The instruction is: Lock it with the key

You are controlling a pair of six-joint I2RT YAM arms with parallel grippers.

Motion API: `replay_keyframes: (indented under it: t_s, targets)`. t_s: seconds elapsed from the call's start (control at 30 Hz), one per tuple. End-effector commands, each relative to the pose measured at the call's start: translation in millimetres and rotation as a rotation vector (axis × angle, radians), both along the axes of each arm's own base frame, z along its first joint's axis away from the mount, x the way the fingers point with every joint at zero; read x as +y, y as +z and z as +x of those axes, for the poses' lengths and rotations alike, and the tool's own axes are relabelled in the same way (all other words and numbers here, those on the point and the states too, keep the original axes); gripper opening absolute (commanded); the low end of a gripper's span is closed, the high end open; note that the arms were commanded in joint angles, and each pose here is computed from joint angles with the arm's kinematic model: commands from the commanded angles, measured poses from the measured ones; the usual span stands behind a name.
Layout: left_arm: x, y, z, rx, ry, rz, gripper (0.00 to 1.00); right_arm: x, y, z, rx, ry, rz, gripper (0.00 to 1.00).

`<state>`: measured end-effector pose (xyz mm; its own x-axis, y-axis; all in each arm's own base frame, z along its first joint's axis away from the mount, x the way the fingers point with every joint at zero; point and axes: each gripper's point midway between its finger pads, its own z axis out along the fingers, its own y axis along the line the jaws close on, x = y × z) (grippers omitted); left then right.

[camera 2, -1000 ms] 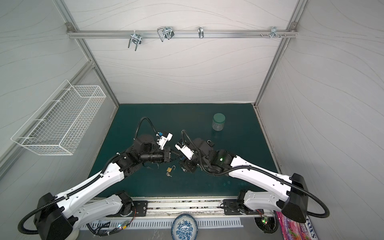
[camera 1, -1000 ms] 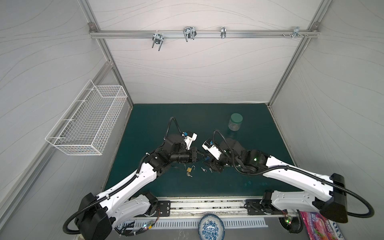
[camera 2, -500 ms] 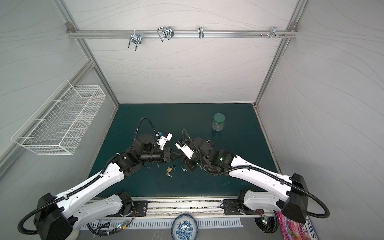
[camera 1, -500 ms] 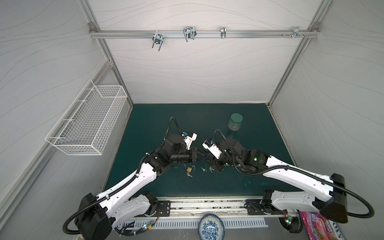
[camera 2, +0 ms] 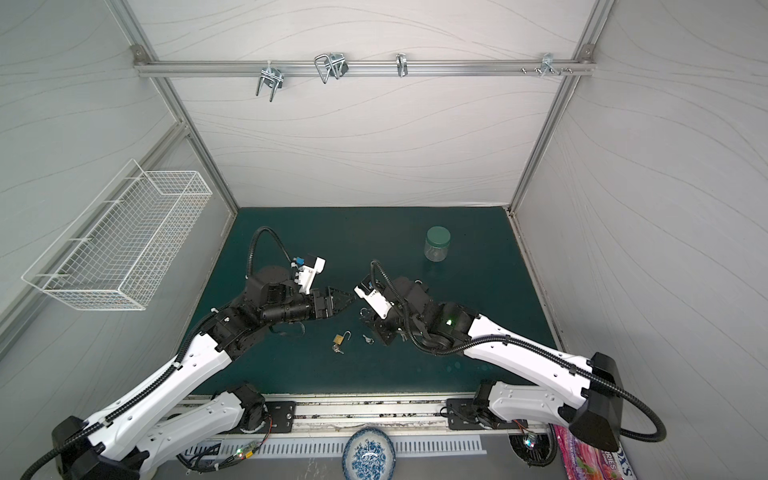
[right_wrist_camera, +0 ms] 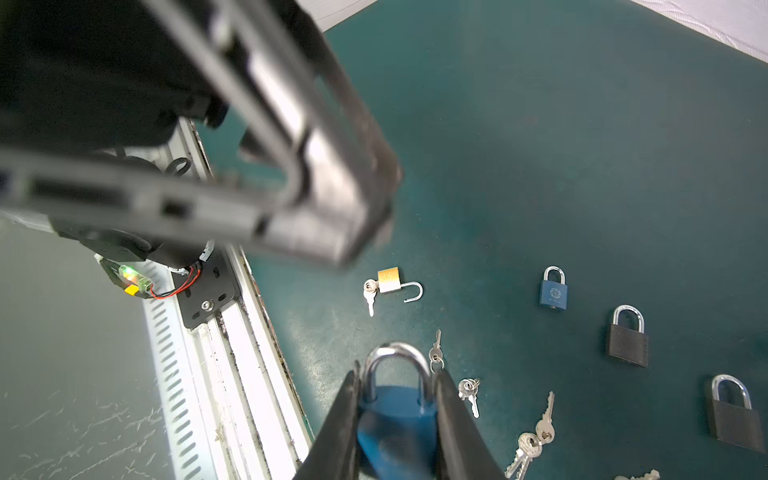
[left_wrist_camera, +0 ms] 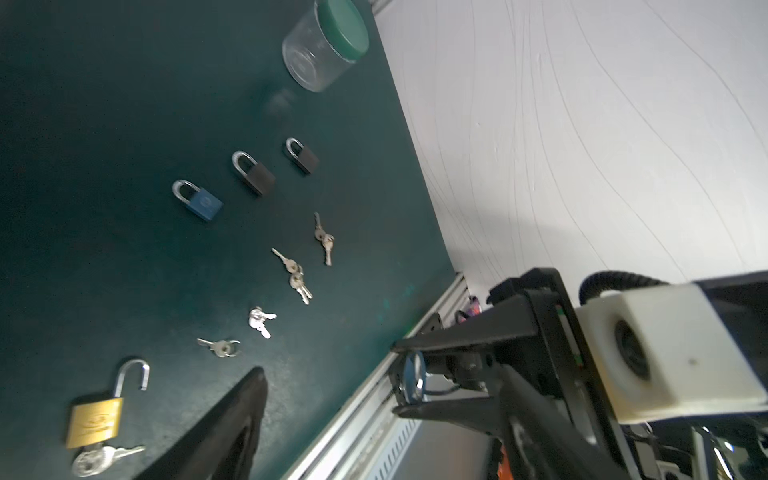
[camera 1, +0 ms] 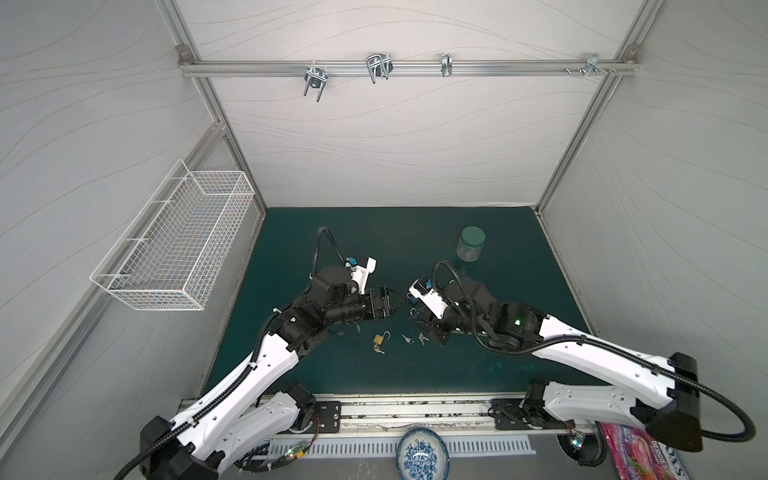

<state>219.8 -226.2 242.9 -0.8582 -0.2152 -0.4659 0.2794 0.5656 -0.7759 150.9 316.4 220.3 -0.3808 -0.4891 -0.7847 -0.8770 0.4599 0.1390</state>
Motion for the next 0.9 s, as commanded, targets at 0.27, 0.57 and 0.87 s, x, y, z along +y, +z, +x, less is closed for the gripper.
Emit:
replay_keyframes:
  t_s: [0.27, 0.57, 0.87]
  targets:
    - [62.5, -43.6, 19.4, 0.127, 0.253, 0.019, 0.92, -12.2, -65.6, 34.2, 0.220, -0.131, -0.186, 0.00]
    - [89.6, -52.4, 2.7, 0.138, 0.344, 0.028, 0.92, 11.8, -109.3, 64.0, 0.312, -0.154, -0.303, 0.00]
    - [100.8, -50.8, -1.4, 0.152, 0.380, 0.015, 0.92, 37.8, -145.3, 95.2, 0.330, -0.181, -0.406, 0.00]
